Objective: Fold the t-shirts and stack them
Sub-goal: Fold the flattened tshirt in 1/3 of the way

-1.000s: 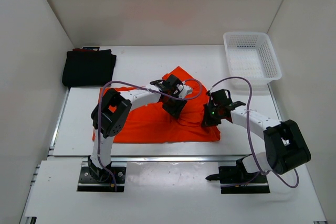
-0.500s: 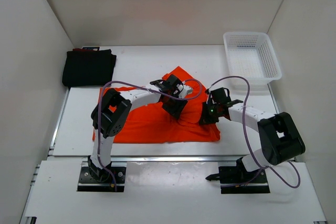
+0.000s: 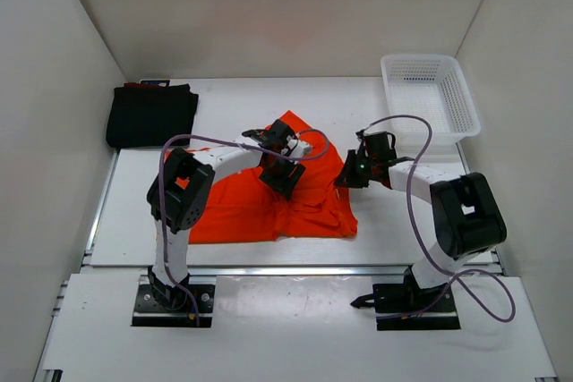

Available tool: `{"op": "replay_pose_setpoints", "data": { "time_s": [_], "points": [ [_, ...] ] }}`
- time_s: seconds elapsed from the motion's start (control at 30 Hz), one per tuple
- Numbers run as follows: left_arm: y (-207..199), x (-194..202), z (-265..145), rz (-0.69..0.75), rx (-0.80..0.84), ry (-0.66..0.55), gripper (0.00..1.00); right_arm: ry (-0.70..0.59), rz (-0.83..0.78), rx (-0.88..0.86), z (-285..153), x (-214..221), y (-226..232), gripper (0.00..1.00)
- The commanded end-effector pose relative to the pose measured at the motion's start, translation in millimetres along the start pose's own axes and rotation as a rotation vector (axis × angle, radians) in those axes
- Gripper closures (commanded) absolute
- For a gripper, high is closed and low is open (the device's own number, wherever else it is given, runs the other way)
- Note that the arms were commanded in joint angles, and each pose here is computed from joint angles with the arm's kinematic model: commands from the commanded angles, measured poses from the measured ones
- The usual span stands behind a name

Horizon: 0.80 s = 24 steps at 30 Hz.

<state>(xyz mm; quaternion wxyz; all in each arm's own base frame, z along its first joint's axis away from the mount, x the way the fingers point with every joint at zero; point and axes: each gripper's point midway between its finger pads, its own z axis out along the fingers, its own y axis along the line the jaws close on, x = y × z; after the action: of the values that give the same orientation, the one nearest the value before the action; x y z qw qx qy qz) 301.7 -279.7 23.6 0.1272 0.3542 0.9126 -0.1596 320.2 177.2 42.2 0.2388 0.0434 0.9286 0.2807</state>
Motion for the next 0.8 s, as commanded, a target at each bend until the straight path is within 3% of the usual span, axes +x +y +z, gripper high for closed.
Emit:
{"op": "replay_pose_setpoints", "data": {
  "time_s": [0.0, 0.03, 0.1, 0.13, 0.17, 0.23, 0.3, 0.37, 0.4, 0.5, 0.6, 0.63, 0.77],
  "points": [
    [-18, -5, -27, 0.047, 0.038, -0.04, 0.32, -0.075, -0.021, -0.069, 0, -38, 17, 1.0],
    [-17, -8, -29, 0.046, 0.039, -0.055, 0.31, -0.077, -0.032, -0.058, -4, -41, 17, 1.0],
    [-23, -6, -23, 0.072, 0.037, -0.045, 0.3, -0.06, -0.094, -0.032, -11, -43, 14, 0.84],
    [-26, -9, -24, 0.081, 0.044, -0.052, 0.27, -0.04, -0.108, -0.009, -16, -42, 13, 0.82],
    [-31, -9, -21, 0.087, 0.061, -0.048, 0.19, -0.027, -0.146, 0.02, -17, -38, 10, 0.79],
    [-35, -12, -19, 0.095, 0.059, -0.048, 0.18, 0.002, -0.169, 0.092, -30, -25, 3, 0.73],
    [-35, -15, -19, 0.102, 0.043, -0.051, 0.14, 0.003, -0.132, 0.195, -42, -14, -13, 0.61],
    [-36, -23, -23, 0.095, 0.04, -0.067, 0.01, 0.032, -0.074, 0.239, -56, 6, -28, 0.54],
    [-34, -28, -26, 0.09, 0.039, -0.083, 0.02, 0.047, -0.05, 0.249, -58, 14, -32, 0.51],
    [-31, -35, -38, 0.082, 0.025, -0.106, 0.02, 0.077, -0.052, 0.257, -56, 37, -38, 0.5],
    [-23, -54, -64, 0.089, -0.022, -0.176, 0.01, 0.095, -0.088, 0.296, -48, 43, -39, 0.6],
    [-15, -56, -69, 0.088, -0.062, -0.187, 0.01, 0.124, -0.098, 0.328, -44, 47, -44, 0.65],
    [35, -33, -98, 0.04, -0.299, -0.193, 0.01, 0.275, -0.118, 0.435, -43, 67, -56, 0.67]
  ]
}}
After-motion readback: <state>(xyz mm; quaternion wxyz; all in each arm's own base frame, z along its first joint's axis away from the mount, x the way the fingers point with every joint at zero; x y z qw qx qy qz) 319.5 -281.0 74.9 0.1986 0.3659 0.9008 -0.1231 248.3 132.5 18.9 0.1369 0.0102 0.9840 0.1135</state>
